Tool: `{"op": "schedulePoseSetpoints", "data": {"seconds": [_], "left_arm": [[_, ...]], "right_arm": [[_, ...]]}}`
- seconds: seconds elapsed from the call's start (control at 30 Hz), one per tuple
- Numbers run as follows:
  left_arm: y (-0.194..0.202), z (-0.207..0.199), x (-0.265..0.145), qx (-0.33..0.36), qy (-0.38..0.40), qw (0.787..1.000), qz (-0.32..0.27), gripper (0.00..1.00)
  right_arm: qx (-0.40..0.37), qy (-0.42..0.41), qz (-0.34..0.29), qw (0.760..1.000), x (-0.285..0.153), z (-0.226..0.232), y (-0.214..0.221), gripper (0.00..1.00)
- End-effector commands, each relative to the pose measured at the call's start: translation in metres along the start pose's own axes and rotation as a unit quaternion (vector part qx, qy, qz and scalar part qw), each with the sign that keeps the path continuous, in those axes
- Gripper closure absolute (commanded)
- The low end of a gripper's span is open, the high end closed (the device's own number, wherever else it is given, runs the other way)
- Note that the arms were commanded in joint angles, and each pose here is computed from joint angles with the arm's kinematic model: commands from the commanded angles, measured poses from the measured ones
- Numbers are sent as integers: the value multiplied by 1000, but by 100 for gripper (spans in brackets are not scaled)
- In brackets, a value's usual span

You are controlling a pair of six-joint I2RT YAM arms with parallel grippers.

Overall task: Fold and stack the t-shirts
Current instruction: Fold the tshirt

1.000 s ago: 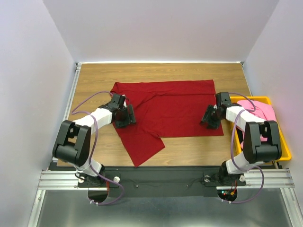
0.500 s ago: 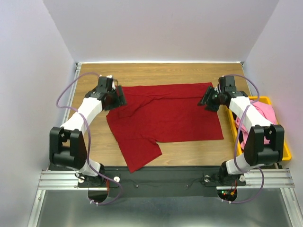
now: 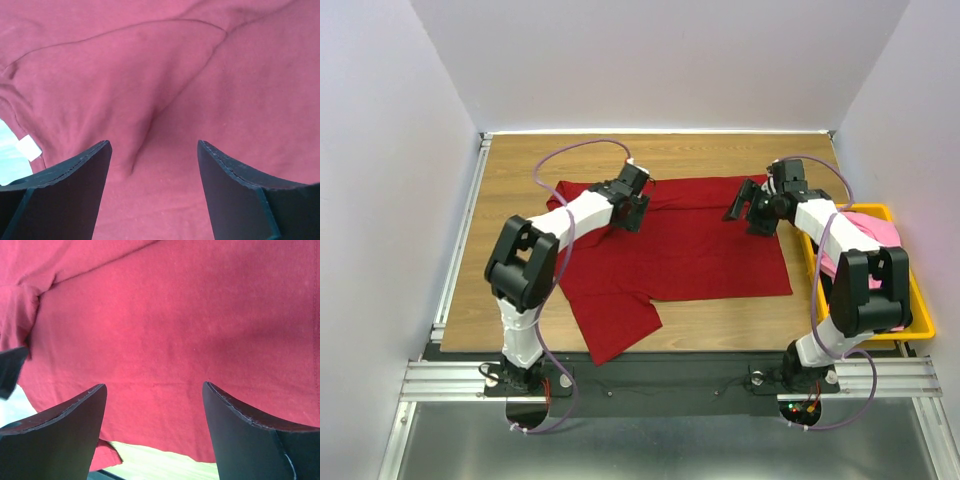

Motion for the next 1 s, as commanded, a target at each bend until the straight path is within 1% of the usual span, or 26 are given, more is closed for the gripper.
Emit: {"op": "schedulePoseSetpoints", "data": {"seconds": [0.0,0.03,0.1,0.13,0.17,0.27,0.3,0.37,0.4,0.6,0.63,0.67,0.7,0.73,0.77,0.8,0.97], "left_arm": [[-24,-1,-4,41,-48,997,-39,25],[-24,-1,-2,42,-51,997,-39,30],[-21,-2,4,46,-60,997,-35,33],[-24,0,6,45,-68,996,-39,40],[-21,0,10,48,-72,996,-34,46],[-19,2,15,63,-81,994,-29,47],[-17,2,17,63,-82,994,-27,52],[-15,3,20,64,-87,994,-25,53],[-13,3,22,67,-89,993,-23,58],[-8,2,30,72,-88,993,-16,60],[-6,3,31,76,-90,993,-14,69],[-6,4,32,78,-94,992,-14,71],[-6,6,32,79,-98,992,-15,75],[-8,6,32,83,-102,991,-18,82],[-10,6,30,84,-103,991,-19,84],[-14,7,28,89,-105,990,-21,89],[-31,6,18,99,-98,989,-43,89]], "right_arm": [[-19,-8,-30,999,-13,6,-5,17],[-21,-6,-33,999,-14,6,-6,17],[-19,-3,-33,999,-16,5,-4,17],[-21,-4,-34,999,-17,6,-3,17],[-20,-3,-34,999,-17,5,-2,17],[-21,-4,-32,999,-18,5,1,17],[-21,-3,-33,999,-18,4,1,17],[-21,-3,-32,999,-18,4,2,17],[-21,-3,-33,999,-18,4,2,17],[-24,-5,-34,999,-19,5,0,17],[-25,-2,-34,999,-19,4,0,17],[-25,-3,-34,999,-19,5,0,17],[-25,-2,-34,999,-19,5,0,17],[-26,-3,-35,999,-19,5,0,17],[-24,-3,-35,999,-19,5,-1,17],[-25,-3,-36,999,-19,5,-1,17],[-27,-5,-39,999,-21,6,-4,17]]}}
Point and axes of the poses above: each gripper's point midway between its finger pads, its own x axis out along the fingers, its own z axis along the line the jaws close on, y = z × x, the point moved 3 cm from there along -x, back along the fingers, and after that the axes turned 14 degrees about -x, right-handed, at the moved point
